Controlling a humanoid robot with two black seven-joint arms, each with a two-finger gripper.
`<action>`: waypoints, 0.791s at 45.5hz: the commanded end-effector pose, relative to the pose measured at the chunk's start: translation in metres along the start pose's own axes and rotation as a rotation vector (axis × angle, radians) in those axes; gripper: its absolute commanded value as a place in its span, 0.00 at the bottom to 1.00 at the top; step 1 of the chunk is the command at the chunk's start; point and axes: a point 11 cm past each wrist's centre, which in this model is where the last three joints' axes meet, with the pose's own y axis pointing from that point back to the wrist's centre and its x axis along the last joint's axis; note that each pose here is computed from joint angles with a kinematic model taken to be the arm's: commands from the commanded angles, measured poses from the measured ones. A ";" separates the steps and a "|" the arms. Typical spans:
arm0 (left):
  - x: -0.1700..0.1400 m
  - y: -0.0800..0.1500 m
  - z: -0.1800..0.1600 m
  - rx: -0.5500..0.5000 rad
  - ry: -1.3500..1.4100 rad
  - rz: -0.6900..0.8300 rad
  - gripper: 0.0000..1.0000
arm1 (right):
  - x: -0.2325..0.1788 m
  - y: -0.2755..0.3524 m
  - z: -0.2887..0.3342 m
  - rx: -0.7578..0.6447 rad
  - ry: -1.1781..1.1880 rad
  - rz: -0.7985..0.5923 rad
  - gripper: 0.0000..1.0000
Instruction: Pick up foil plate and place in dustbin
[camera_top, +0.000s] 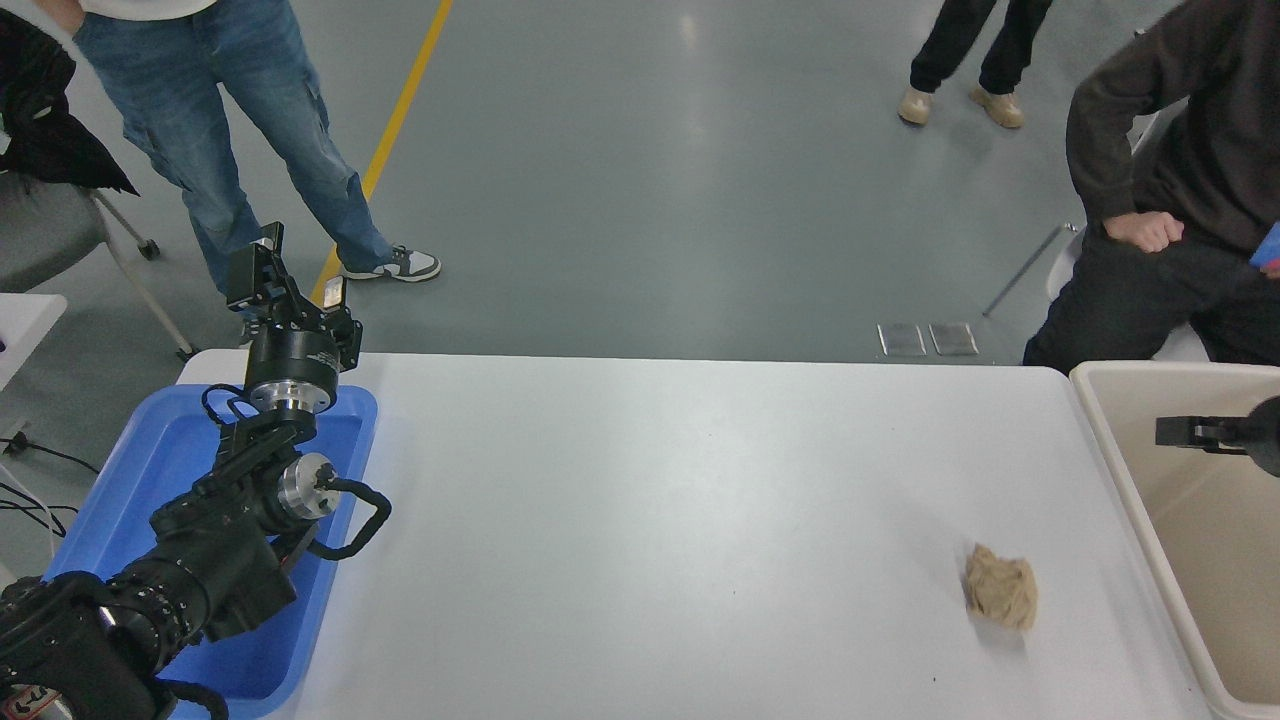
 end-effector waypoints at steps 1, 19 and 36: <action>0.000 0.000 0.000 0.000 0.001 0.000 1.00 | 0.020 0.068 -0.082 0.141 0.188 -0.107 1.00; 0.001 0.000 0.000 0.001 -0.002 0.000 1.00 | 0.038 0.143 -0.182 0.296 0.102 -0.370 1.00; 0.001 0.000 0.000 -0.001 -0.003 0.001 1.00 | 0.047 0.165 -0.196 0.239 0.067 -0.373 1.00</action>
